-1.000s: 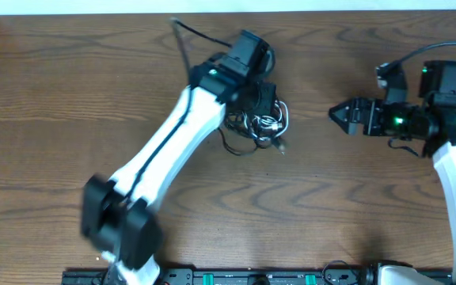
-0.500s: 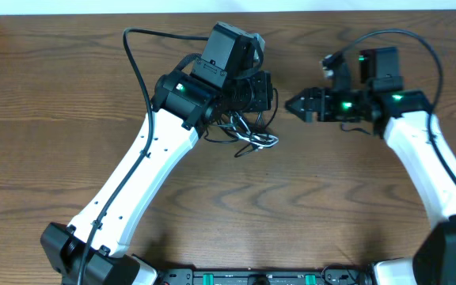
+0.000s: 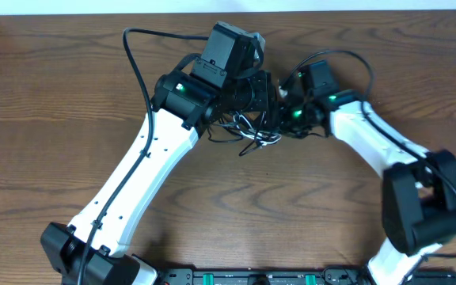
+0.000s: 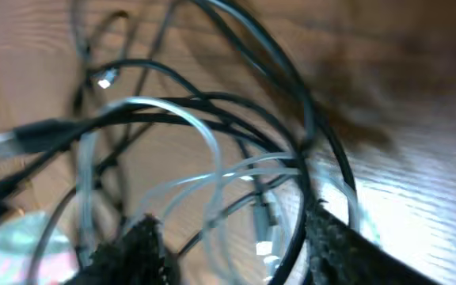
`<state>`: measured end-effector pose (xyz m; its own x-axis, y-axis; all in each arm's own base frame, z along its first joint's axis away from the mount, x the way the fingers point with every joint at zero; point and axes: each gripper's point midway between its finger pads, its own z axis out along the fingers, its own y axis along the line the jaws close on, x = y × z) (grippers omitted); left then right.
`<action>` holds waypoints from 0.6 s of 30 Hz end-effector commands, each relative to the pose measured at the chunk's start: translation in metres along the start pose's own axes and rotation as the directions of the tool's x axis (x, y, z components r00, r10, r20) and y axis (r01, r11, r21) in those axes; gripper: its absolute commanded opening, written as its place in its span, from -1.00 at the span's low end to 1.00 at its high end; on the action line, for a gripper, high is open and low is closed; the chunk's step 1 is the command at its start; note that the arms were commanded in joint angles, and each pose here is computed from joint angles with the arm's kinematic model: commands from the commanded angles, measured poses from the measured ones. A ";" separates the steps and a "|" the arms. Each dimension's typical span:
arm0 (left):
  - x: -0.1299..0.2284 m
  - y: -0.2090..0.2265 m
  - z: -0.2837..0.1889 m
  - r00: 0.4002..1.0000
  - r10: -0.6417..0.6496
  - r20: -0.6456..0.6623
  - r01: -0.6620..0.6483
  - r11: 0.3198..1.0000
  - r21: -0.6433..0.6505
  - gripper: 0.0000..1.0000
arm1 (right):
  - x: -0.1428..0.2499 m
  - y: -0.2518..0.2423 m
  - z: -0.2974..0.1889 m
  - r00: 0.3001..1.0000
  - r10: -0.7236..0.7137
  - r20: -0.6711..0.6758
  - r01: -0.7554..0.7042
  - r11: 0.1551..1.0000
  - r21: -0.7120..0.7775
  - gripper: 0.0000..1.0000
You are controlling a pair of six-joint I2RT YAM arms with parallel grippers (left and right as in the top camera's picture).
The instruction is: Untangle cables
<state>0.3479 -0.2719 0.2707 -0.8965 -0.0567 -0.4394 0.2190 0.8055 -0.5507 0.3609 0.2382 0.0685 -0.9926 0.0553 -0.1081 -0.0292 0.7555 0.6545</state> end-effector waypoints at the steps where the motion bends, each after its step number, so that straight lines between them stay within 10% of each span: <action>1: -0.012 0.004 -0.005 0.999 -0.014 0.037 0.015 1.000 -0.008 -0.85 | -0.002 -0.005 0.012 0.998 0.069 0.005 -0.069 0.997 0.039 -0.17; 7: -0.029 0.033 -0.013 0.995 -0.045 0.084 0.051 0.996 -0.071 -0.85 | -0.009 -0.011 0.006 0.997 0.066 0.044 -0.069 0.995 0.069 -0.95; 18: -0.036 0.132 -0.040 0.981 -0.137 0.136 0.178 0.915 -0.361 -0.85 | -0.036 0.011 -0.062 0.979 -0.034 0.203 0.030 0.999 0.026 -0.97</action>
<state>0.3905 -0.1579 0.2466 -0.8638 -0.2536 -0.4354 -0.0769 0.9203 -0.3836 0.3812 0.2089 0.0843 -0.9726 0.1649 -0.1637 0.0289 0.7848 0.6191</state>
